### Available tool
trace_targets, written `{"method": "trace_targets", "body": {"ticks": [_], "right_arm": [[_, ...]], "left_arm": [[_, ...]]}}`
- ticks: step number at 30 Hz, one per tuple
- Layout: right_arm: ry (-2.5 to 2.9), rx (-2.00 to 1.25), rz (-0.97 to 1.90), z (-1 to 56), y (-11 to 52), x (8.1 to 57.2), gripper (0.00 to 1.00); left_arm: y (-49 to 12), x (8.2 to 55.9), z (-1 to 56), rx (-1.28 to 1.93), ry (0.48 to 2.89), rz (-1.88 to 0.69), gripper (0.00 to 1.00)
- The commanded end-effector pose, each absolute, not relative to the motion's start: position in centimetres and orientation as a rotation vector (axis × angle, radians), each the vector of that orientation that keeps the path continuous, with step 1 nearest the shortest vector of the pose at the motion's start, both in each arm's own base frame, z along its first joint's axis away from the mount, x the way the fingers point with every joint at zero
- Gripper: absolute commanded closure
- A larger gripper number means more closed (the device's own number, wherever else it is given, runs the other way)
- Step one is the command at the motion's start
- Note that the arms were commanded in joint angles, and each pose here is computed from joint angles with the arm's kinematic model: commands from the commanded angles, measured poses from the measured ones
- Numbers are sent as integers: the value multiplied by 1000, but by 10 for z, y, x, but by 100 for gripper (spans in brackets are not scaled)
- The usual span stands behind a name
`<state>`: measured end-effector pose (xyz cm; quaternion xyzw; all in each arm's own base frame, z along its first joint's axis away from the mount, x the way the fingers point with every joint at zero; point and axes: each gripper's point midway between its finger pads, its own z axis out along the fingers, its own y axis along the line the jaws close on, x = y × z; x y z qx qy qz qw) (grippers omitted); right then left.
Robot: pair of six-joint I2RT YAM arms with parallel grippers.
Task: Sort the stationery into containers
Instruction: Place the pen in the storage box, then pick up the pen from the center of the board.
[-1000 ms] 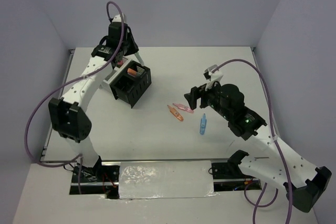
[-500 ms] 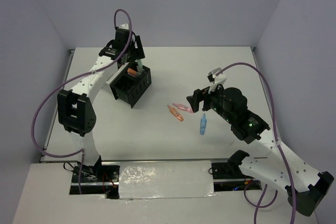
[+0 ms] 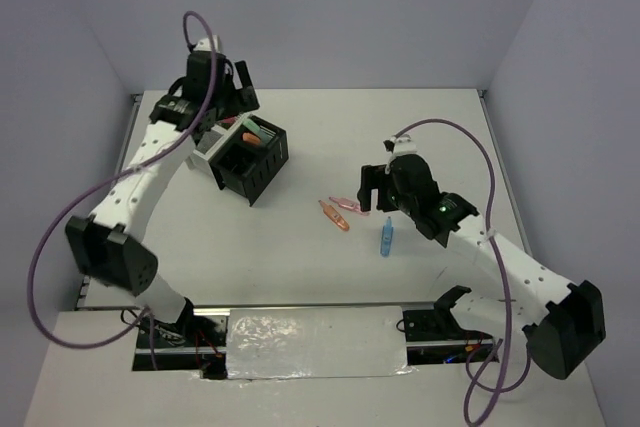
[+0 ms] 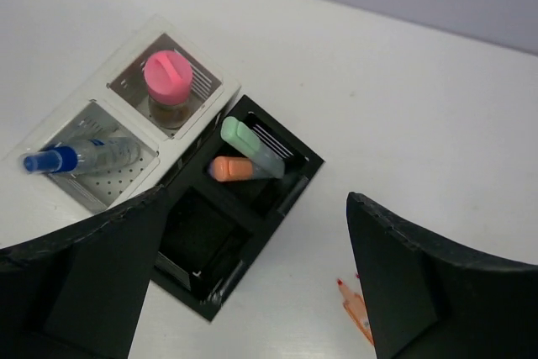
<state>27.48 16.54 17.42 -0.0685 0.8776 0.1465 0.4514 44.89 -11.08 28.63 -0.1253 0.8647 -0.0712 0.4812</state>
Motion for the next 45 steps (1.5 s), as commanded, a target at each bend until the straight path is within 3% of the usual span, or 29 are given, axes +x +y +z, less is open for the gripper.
{"method": "trace_targets", "body": {"ticks": [1, 4, 12, 16, 27, 35, 38, 39, 41, 45], "right_arm": [[2300, 44, 257, 142, 141, 272, 11], [2354, 137, 186, 117, 128, 265, 16], [2452, 284, 146, 56, 111, 240, 38], [2514, 289, 183, 33, 117, 228, 39], [2499, 304, 227, 29, 125, 228, 39], [2652, 209, 43, 3, 122, 216, 44], [2665, 170, -7, 2, 124, 213, 53], [2669, 152, -11, 2, 127, 212, 67], [2686, 133, -22, -1, 129, 211, 78], [2637, 41, 112, 13, 151, 215, 86]], "left_arm": [[-104, 401, 351, -248, 1991, -263, 1], [-102, 359, 354, -174, 1975, -319, 1], [-96, 294, 258, -76, 2107, -333, 1], [-99, 287, 223, -60, 2193, -338, 1], [-98, 284, 227, -60, 2165, -352, 1], [-100, 283, 223, -54, 2175, -365, 1], [-104, 283, 223, -46, 2177, -391, 1], [-105, 284, 222, -59, 2178, -400, 1], [-114, 284, 220, -54, 2172, -461, 1], [-161, 270, 204, -19, 2172, -809, 1]]}}
